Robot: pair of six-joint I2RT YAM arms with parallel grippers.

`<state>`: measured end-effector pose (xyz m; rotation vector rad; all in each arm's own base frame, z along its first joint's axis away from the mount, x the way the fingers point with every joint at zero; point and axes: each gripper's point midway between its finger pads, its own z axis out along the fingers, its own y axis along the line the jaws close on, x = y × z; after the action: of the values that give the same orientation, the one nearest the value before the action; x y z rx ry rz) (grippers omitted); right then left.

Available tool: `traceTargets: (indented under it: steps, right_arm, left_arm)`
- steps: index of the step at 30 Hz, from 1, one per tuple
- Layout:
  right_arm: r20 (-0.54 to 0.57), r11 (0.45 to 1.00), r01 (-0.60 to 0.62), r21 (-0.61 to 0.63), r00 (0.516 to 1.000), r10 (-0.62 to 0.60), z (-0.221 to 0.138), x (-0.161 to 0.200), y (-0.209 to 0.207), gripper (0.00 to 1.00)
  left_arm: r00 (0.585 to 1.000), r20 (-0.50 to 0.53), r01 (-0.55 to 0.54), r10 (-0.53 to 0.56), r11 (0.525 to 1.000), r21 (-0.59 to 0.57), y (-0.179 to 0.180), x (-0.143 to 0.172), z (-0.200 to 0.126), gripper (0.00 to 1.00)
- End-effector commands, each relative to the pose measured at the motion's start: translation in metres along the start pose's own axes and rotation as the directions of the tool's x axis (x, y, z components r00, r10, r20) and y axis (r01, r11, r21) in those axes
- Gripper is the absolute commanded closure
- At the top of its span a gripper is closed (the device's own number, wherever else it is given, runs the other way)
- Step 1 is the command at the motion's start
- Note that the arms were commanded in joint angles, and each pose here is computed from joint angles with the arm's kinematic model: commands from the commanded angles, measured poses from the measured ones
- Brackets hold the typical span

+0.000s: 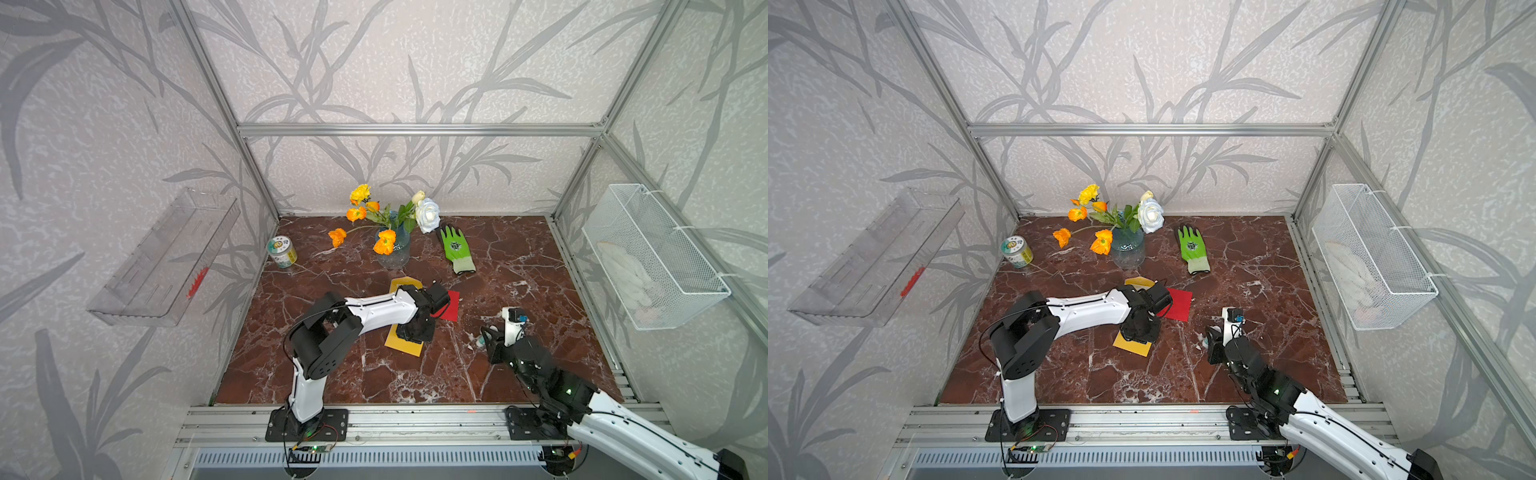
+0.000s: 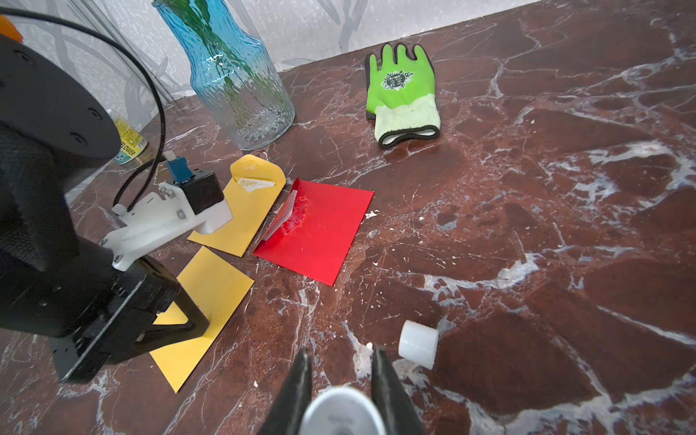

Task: Seal the envelope with a glue stick
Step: Close the envelope at the center of the board.

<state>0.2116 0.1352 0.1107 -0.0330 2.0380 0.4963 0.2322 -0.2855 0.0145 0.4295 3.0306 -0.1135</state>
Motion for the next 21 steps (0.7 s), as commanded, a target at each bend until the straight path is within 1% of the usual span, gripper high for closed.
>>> traceTargets:
  steps: [1,4,8,11,17,21]
  right_arm:
    - [0.043,1.000,-0.014,-0.010,0.999,0.014,-0.003,-0.015,0.004,1.00]
    - [0.042,1.000,-0.016,-0.009,0.999,0.016,-0.004,-0.014,0.004,1.00]
    - [0.041,1.000,-0.019,-0.010,0.999,0.019,-0.004,-0.013,0.003,1.00]
    - [0.041,1.000,-0.018,-0.007,0.999,0.019,-0.004,-0.013,0.002,1.00]
    - [0.043,1.000,-0.025,-0.009,0.999,0.026,-0.005,-0.012,0.002,1.00]
    - [0.044,1.000,-0.022,-0.007,0.999,0.023,-0.005,-0.012,0.001,1.00]
  left_arm:
    - [0.998,-0.065,-0.017,0.009,0.992,-0.124,0.027,0.015,0.041,0.98]
    - [0.997,-0.075,-0.019,0.010,0.993,-0.120,0.027,0.018,0.043,0.89]
    - [0.997,-0.083,-0.021,0.011,0.993,-0.114,0.027,0.020,0.043,0.78]
    - [0.996,-0.088,-0.023,0.013,0.994,-0.110,0.027,0.021,0.043,0.68]
    - [0.995,-0.101,-0.029,0.019,0.994,-0.102,0.025,0.023,0.043,0.60]
    - [0.997,-0.070,-0.031,0.026,0.997,-0.076,0.019,0.016,0.029,0.55]
